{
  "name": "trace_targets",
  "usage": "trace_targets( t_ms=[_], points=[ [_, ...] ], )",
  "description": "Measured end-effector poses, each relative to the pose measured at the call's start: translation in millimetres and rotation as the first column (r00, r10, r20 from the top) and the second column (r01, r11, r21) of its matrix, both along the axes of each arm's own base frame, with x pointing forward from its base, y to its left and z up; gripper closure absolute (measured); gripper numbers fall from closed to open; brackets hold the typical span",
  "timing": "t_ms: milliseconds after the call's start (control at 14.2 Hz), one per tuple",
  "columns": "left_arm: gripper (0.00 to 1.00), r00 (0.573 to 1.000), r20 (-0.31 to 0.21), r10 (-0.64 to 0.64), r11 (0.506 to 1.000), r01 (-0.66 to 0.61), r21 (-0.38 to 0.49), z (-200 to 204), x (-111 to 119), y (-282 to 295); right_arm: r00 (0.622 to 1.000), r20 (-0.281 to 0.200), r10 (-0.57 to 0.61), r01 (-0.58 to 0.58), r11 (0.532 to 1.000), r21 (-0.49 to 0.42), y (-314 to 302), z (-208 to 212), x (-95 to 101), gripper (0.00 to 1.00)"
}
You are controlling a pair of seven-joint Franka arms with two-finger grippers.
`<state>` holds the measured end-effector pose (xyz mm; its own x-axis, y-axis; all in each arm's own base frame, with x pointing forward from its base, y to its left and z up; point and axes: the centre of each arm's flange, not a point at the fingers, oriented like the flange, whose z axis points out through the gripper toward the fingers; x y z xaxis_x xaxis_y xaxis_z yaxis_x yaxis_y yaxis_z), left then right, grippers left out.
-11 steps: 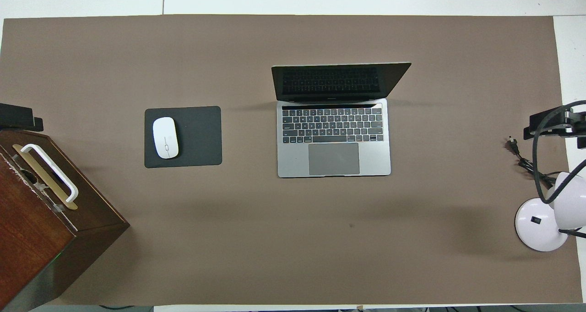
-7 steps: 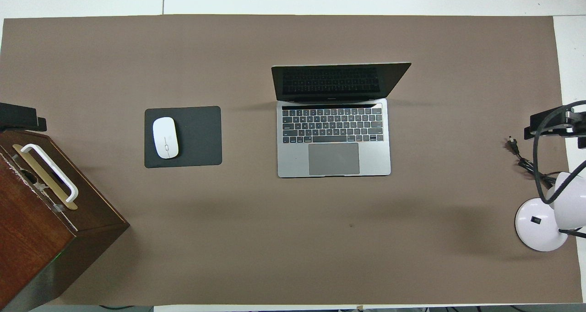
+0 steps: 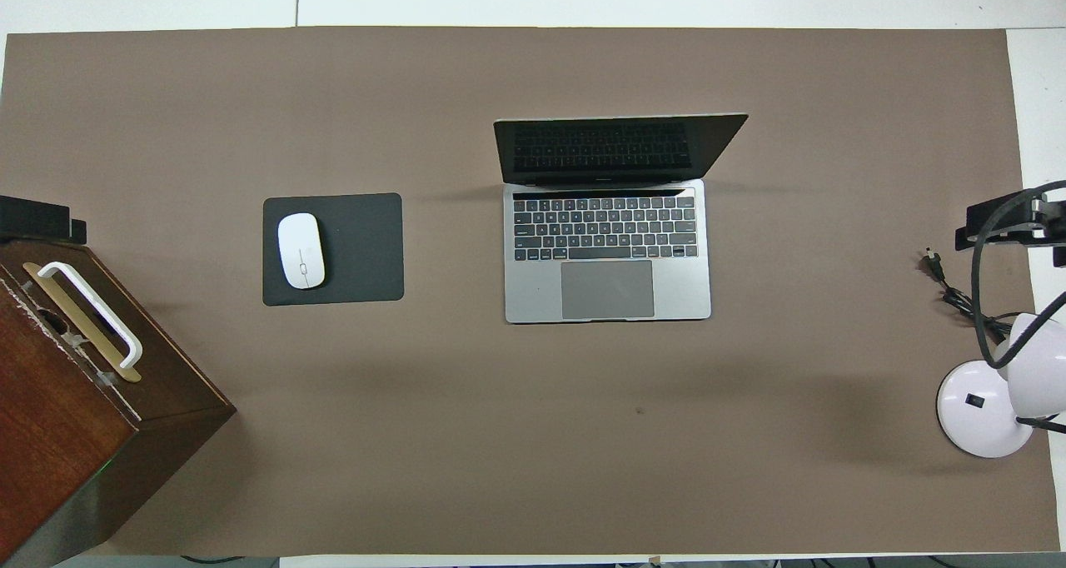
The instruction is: Close laptop with both arms
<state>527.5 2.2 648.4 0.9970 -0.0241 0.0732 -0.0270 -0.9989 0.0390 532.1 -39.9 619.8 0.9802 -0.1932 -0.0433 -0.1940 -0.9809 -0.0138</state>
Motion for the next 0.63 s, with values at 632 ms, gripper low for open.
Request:
trace_targets(
  t_ms=[632],
  points=[
    [0.00,1.000,0.002,-0.006,1.000,0.006,0.001,0,0,-2,0.955,0.296,0.020,-0.014,1.000,-0.021,8,36,63.7,0.30]
  ],
)
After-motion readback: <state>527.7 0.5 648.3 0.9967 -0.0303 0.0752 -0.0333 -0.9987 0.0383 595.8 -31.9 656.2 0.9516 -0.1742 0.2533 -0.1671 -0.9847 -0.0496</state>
